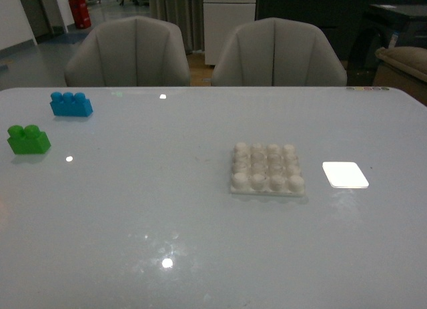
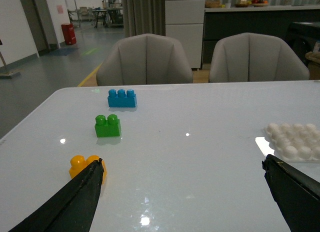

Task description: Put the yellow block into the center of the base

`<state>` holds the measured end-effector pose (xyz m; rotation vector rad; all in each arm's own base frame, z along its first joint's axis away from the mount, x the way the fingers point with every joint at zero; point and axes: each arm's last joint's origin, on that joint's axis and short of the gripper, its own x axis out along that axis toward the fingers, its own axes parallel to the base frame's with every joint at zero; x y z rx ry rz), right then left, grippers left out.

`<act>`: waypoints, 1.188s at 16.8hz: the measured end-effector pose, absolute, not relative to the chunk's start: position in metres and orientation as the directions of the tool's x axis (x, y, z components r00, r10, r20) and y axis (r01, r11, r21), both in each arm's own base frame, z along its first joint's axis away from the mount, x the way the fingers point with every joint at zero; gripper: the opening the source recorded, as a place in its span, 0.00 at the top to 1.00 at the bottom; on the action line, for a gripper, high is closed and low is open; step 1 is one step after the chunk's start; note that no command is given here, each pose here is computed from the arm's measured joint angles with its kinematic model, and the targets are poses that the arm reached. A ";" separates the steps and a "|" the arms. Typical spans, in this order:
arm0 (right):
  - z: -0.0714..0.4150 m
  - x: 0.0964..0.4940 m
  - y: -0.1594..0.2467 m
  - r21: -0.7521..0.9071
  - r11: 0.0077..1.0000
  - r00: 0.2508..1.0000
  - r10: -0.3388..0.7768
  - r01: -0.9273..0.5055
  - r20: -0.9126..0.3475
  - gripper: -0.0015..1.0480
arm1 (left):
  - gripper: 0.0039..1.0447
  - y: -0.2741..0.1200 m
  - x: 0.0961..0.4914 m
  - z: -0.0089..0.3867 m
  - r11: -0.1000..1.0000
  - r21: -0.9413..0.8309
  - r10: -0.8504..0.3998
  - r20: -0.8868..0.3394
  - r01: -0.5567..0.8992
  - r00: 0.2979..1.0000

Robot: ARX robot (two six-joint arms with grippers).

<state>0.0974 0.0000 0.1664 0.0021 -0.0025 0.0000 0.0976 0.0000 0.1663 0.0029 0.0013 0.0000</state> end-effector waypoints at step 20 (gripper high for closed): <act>0.165 0.099 0.001 0.036 0.995 0.991 -0.092 0.096 -0.095 0.06 | 0.06 0.000 0.098 0.166 1.000 0.003 0.000 -0.002 0.000 1.000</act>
